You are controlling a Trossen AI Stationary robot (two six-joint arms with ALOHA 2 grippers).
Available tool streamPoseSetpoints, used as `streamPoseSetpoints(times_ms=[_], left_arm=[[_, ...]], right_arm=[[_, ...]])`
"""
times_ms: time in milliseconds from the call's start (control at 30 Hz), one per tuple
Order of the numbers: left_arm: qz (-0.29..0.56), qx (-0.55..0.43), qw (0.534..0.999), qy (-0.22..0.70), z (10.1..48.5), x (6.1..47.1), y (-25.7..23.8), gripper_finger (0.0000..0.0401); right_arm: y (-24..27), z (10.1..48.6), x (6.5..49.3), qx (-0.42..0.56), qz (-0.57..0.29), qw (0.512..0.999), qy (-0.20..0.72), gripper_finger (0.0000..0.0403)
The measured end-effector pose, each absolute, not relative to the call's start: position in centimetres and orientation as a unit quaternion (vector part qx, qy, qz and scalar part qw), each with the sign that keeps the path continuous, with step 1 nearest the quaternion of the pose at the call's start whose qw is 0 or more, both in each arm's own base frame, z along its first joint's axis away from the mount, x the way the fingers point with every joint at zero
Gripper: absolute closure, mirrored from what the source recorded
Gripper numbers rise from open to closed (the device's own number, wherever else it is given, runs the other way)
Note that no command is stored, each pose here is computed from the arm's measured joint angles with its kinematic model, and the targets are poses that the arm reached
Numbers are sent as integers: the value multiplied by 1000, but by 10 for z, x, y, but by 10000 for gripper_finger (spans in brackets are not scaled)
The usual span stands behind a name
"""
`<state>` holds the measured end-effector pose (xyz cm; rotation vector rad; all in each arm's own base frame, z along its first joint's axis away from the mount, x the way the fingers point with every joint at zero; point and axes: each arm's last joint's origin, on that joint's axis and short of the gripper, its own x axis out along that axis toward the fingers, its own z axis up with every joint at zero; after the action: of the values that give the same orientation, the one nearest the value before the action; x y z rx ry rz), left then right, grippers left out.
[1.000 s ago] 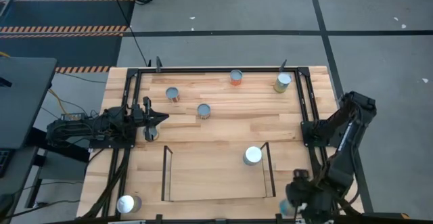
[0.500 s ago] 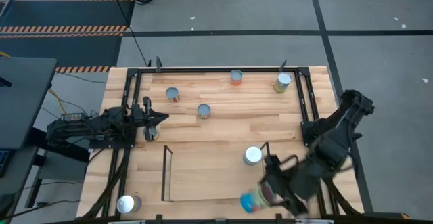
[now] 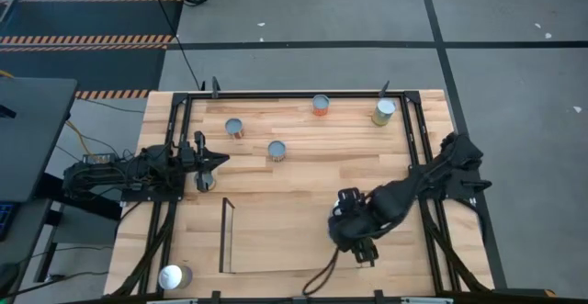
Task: Pick and place cans onto a shelf
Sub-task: Put the canned tomatoes on the shelf, then adjust the canned tomatoes on the shelf
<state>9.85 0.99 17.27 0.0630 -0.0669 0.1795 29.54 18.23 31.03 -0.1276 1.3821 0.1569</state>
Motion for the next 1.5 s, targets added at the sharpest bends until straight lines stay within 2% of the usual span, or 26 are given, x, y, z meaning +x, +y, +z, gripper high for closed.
streamPoseSetpoints(times_ms=[300, 767, 1067, 1200, 1333, 1500], left_arm=[[89, 31, 995, -33, 173, 99, 10, 376], [89, 31, 995, -33, 173, 99, 10, 376], [89, 31, 995, -33, 173, 99, 10, 376], [90, 31, 995, -33, 173, 99, 10, 376], [90, 31, 995, -33, 173, 99, 10, 376], [89, 31, 995, -33, 173, 99, 10, 376]], right_arm=[[196, 281, 306, -47, 92, 724, 682, 76], [204, 269, 309, -36, 101, 740, 664, 73], [207, 269, 308, -23, 119, 736, 666, 23], [209, 269, 308, -22, 125, 737, 664, 17], [206, 277, 304, -19, 125, 740, 661, 21], [193, 313, 292, -29, 100, 774, 625, 24]])
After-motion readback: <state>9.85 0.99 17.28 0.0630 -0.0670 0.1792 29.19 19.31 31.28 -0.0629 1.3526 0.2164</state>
